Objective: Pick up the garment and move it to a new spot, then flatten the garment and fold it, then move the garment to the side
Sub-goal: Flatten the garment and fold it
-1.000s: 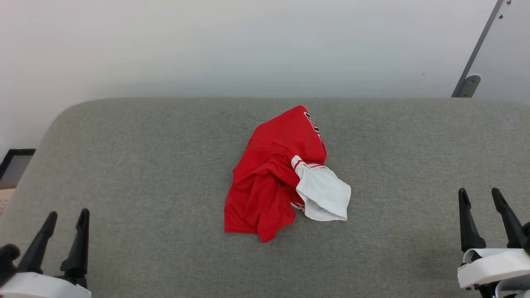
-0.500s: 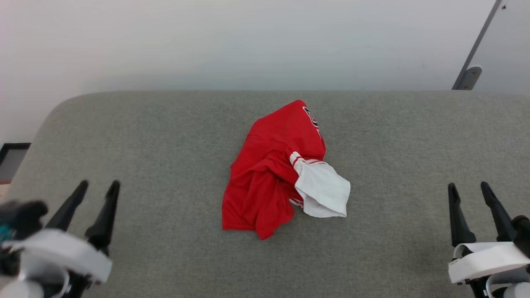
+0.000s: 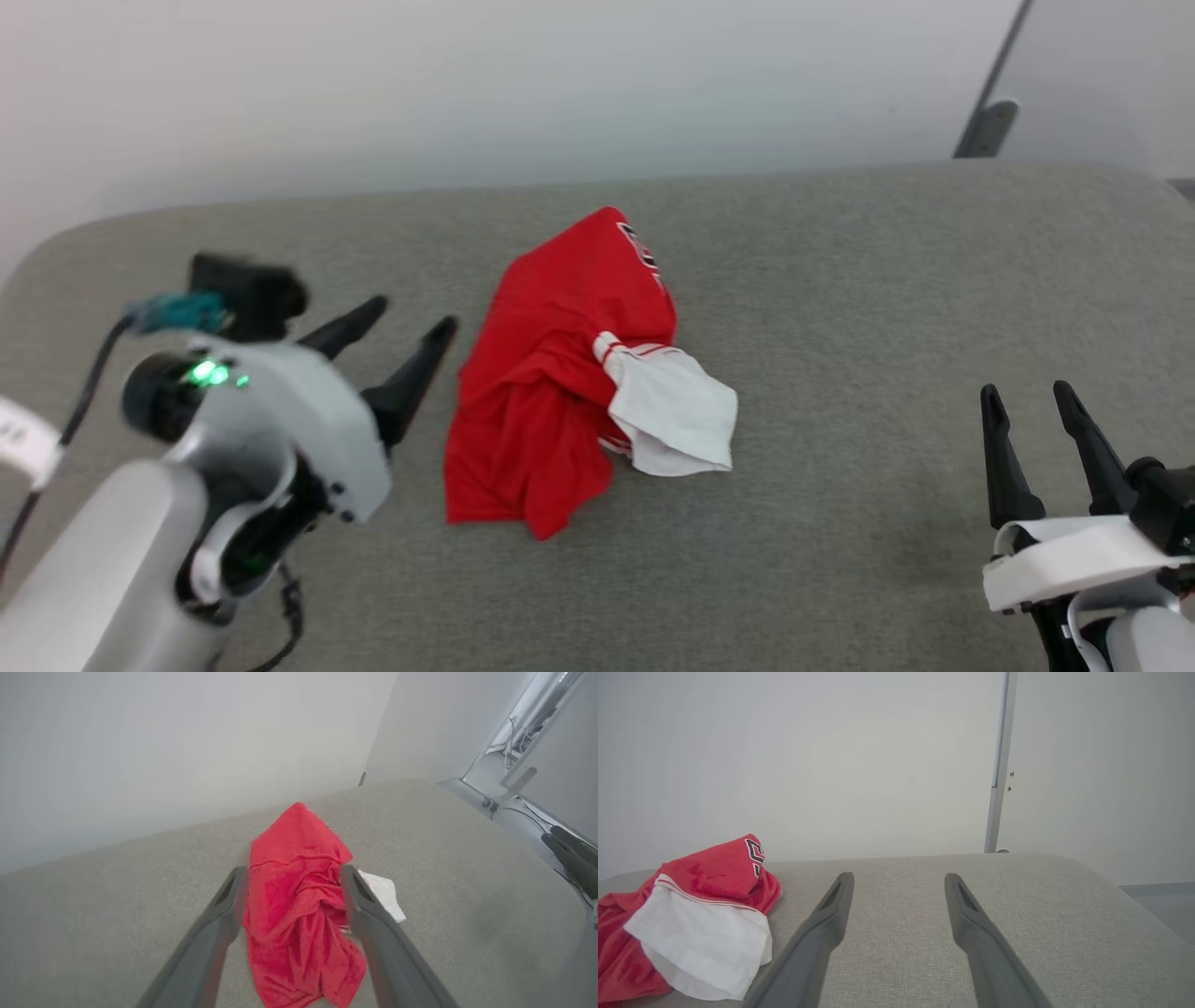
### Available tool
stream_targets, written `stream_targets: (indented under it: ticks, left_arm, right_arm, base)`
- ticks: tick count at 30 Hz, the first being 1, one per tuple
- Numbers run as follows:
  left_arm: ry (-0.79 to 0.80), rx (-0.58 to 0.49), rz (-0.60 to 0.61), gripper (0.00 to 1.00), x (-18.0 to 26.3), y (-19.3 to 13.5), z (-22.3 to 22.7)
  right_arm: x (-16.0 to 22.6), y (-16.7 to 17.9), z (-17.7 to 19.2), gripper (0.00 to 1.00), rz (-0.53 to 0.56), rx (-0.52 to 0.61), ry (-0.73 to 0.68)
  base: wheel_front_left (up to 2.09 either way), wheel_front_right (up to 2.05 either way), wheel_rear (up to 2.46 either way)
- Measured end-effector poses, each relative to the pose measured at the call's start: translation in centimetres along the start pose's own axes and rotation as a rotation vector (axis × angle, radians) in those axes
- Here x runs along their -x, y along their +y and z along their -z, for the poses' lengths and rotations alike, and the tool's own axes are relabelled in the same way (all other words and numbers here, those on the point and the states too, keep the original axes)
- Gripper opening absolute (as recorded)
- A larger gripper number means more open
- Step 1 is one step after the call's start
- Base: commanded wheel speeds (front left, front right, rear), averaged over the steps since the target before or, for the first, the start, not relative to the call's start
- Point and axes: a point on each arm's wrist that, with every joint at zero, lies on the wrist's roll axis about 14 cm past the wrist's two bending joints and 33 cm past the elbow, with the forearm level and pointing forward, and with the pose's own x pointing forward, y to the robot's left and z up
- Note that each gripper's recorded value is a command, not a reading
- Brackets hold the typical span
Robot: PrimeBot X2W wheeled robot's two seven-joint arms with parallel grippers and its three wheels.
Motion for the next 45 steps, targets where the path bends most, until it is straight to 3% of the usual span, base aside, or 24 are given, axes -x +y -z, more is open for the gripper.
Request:
stream_targets:
  ticks: [11, 18, 33, 34, 37, 45]
  left_arm:
    - [0.204, 0.02, 0.222, 1.0, -5.9, -6.7, 2.4]
    - [0.357, 0.045, 0.291, 1.0, -7.8, -9.0, 6.4]
    - [0.472, 0.023, 0.254, 1.0, -9.8, -7.7, 10.7]
    - [0.476, 0.024, 0.25, 0.96, -9.9, -7.6, 10.8]
    - [0.479, 0.033, 0.243, 0.0, -10.0, -7.5, 11.1]
    - [0.487, 0.067, 0.236, 0.0, -10.1, -7.2, 11.2]
  right_arm:
    - [1.0, -2.4, 0.2, 1.0, 0.09, -0.007, 0.009]
    - [1.7, -3.8, 1.0, 1.0, 0.146, -0.011, 0.03]
    - [1.6, -4.5, 1.8, 1.0, 0.179, -0.011, 0.051]
    - [1.5, -4.5, 1.9, 1.0, 0.179, -0.012, 0.053]
    - [1.5, -4.3, 1.9, 1.0, 0.177, -0.015, 0.052]
    - [1.2, -4.3, 2.0, 1.0, 0.178, -0.019, 0.051]
  base:
    - [0.0, 0.0, 0.0]
    - [0.0, 0.0, 0.0]
    - [0.0, 0.0, 0.0]
    - [0.0, 0.0, 0.0]
    - [0.0, 0.0, 0.0]
    - [0.0, 0.0, 0.0]
